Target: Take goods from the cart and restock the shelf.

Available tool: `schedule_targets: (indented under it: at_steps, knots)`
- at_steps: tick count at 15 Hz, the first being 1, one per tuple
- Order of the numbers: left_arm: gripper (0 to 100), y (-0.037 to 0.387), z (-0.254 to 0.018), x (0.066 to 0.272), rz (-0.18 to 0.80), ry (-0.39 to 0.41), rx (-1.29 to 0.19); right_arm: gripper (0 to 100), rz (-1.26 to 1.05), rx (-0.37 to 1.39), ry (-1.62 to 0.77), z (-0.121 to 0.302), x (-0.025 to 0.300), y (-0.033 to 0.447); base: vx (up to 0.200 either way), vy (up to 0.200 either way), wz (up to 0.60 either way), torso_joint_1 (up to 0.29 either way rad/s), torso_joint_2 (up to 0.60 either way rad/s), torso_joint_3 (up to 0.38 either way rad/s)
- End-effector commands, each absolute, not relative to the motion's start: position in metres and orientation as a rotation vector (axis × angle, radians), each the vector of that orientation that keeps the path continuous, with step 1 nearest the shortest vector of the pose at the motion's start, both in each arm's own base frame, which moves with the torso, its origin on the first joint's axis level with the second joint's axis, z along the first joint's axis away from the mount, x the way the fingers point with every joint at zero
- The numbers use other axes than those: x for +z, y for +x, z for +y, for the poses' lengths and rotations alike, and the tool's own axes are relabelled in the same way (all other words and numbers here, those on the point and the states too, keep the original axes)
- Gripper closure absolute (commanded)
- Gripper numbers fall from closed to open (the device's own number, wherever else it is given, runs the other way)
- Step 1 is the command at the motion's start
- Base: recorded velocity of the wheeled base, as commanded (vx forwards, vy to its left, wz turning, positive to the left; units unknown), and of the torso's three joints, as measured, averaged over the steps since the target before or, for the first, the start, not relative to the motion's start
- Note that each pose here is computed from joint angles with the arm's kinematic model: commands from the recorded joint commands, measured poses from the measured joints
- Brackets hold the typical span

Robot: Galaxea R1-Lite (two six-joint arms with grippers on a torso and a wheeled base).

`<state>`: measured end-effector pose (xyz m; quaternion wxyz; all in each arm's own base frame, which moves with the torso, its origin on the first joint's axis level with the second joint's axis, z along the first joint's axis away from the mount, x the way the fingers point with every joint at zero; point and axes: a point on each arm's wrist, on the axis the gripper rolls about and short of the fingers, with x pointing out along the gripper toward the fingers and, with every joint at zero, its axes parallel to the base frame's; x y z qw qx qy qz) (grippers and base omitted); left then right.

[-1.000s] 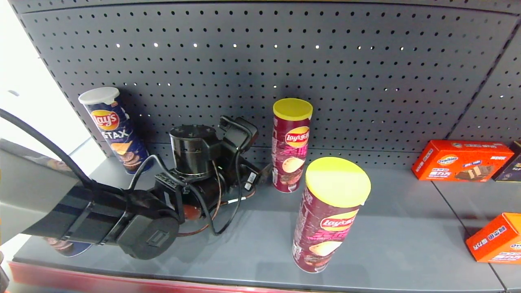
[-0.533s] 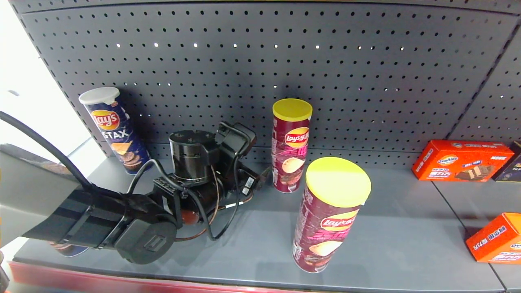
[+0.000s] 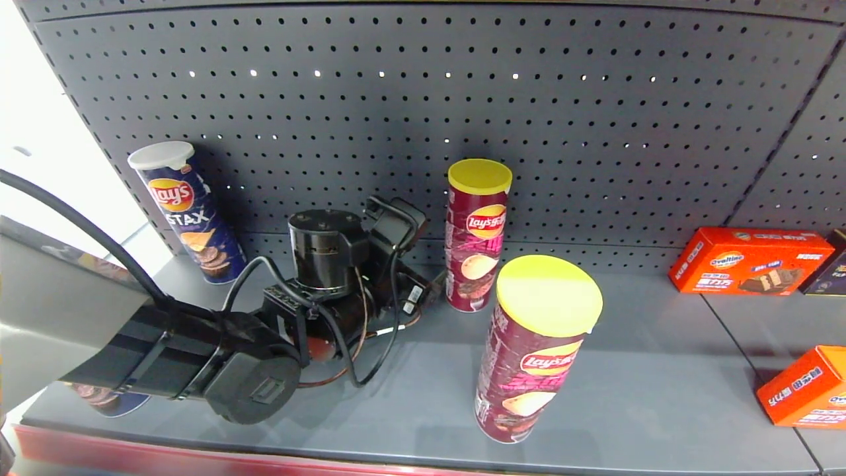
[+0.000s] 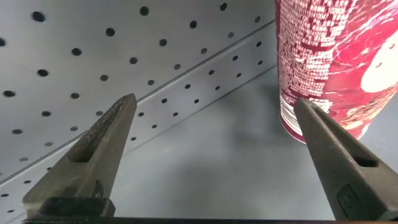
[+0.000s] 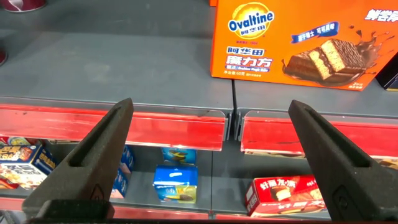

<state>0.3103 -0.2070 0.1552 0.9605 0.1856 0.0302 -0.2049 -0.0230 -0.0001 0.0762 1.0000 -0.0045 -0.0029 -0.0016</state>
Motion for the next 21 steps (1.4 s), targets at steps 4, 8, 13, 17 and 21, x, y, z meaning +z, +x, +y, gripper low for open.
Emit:
schedule_targets:
  at_steps: [4,8,13,17,21]
  knots:
    - [0,0.315,-0.212,0.151,0.066,0.378,-0.420,0,-0.005,-0.003,-0.009,0.000,0.076,-0.023,0.000,0.000,0.00,0.000,0.00,0.000]
    - [0,0.317,-0.218,0.150,0.059,0.377,-0.430,0,-0.005,-0.003,-0.009,0.000,0.076,-0.023,0.000,0.000,0.00,0.000,0.00,0.000]
    - [0,0.315,-0.221,0.150,0.058,0.377,-0.437,0,-0.005,-0.003,-0.009,0.000,0.076,-0.023,0.000,0.000,0.00,0.000,0.00,0.000]
    - [0,0.314,-0.226,0.147,0.061,0.380,-0.452,0,-0.005,-0.003,-0.009,0.000,0.076,-0.023,0.000,0.000,0.00,0.000,0.00,0.000]
    - [0,0.313,-0.226,0.147,0.062,0.381,-0.452,0,-0.005,-0.003,-0.009,0.000,0.076,-0.023,0.000,0.000,0.00,0.000,0.00,0.000]
